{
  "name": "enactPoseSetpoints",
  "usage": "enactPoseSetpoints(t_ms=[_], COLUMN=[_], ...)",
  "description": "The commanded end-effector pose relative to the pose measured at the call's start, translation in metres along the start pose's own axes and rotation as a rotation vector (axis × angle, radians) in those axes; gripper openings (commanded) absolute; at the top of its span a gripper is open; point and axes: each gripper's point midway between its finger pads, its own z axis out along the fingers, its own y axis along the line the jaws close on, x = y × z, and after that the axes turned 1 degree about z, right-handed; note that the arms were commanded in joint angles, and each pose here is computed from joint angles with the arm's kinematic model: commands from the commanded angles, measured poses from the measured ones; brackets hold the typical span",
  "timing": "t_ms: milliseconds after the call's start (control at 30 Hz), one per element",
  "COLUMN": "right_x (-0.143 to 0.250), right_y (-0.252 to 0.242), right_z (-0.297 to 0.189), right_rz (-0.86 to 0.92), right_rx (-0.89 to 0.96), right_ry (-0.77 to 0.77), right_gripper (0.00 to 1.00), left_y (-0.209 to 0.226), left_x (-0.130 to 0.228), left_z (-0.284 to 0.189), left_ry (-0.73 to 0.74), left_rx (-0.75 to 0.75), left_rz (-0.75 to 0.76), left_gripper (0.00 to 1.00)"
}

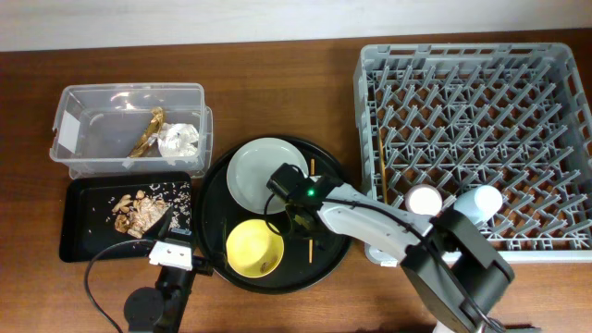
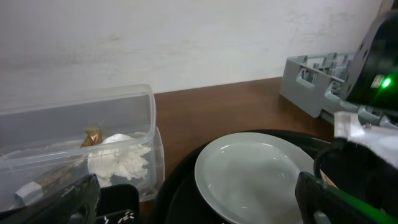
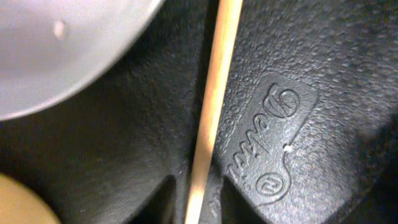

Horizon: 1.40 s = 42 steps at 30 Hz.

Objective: Sort waste into correct bins and load items into the dishwasher rack
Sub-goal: 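Grasp the wooden chopsticks with the right gripper and place them in the rack, then grasp the yellow bowl with the right gripper and place it in the rack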

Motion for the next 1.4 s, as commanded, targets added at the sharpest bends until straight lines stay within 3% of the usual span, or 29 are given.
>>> enactPoseSetpoints(t_ms=[0,100,133,233,433,500,567,700,733,800,900,933,1033,1133,1300,1333,1367], right_x=[0.002,0.01,0.011,0.001,-0.081,-0.096,-0.111,-0.122,-0.12,-0.111,-0.09,-0.073,-0.016,0.028,0.037,0.04,0.043], right_y=[-0.006,-0.009,-0.012,-0.024,-0.079,-0.106,-0.149,-0.17,-0.169,-0.15,-0.097,-0.072,0.002,0.049,0.062,0.06,0.058], right_z=[0.007,0.01,0.01,-0.015,-0.167,-0.187,-0.174,-0.128,-0.121,-0.118,-0.145,-0.155,-0.148,-0.108,-0.045,-0.035,-0.022], right_rz=[0.008,0.007,0.006,0.029,-0.021,-0.034,0.013,0.055,0.051,0.025,-0.052,-0.071,-0.152,-0.157,-0.137,-0.137,-0.138], right_rx=[0.023,0.029,0.04,0.034,-0.126,-0.11,0.006,0.062,0.064,-0.019,-0.198,-0.257,-0.321,-0.274,-0.194,-0.175,-0.149], right_ry=[0.012,0.04,0.045,0.035,-0.347,-0.428,-0.418,-0.313,-0.286,-0.243,-0.243,-0.225,-0.109,-0.071,-0.035,-0.013,0.015], right_gripper=[0.14,0.12,0.05,0.04,0.04,0.04,0.04,0.05,0.15,0.2,0.48,0.52,0.53,0.53,0.52,0.5,0.36], left_y=[-0.001,-0.001,-0.001,-0.001,-0.001,-0.001,-0.001,-0.001,-0.001,-0.001,-0.001,-0.001,-0.001,-0.001,-0.001,-0.001,-0.001], left_x=[0.002,0.002,0.002,0.002,0.002,0.002,0.002,0.002,0.002,0.002,0.002,0.002,0.002,0.002,0.002,0.002,0.002], left_z=[0.0,0.0,0.0,0.0,0.0,0.0,0.0,0.0,0.0,0.0,0.0,0.0,0.0,0.0,0.0,0.0,0.0], left_ry=[0.001,0.001,0.001,0.001,0.001,0.001,0.001,0.001,0.001,0.001,0.001,0.001,0.001,0.001,0.001,0.001,0.001], left_rx=[0.007,0.007,0.007,0.007,0.007,0.007,0.007,0.007,0.007,0.007,0.007,0.007,0.007,0.007,0.007,0.007,0.007], left_rz=[0.011,0.011,0.011,0.011,0.011,0.011,0.011,0.011,0.011,0.011,0.011,0.011,0.011,0.011,0.011,0.011,0.011], left_gripper=[0.99,0.99,0.99,0.99,0.99,0.99,0.99,0.99,0.99,0.99,0.99,0.99,0.99,0.99,0.99,0.99,0.99])
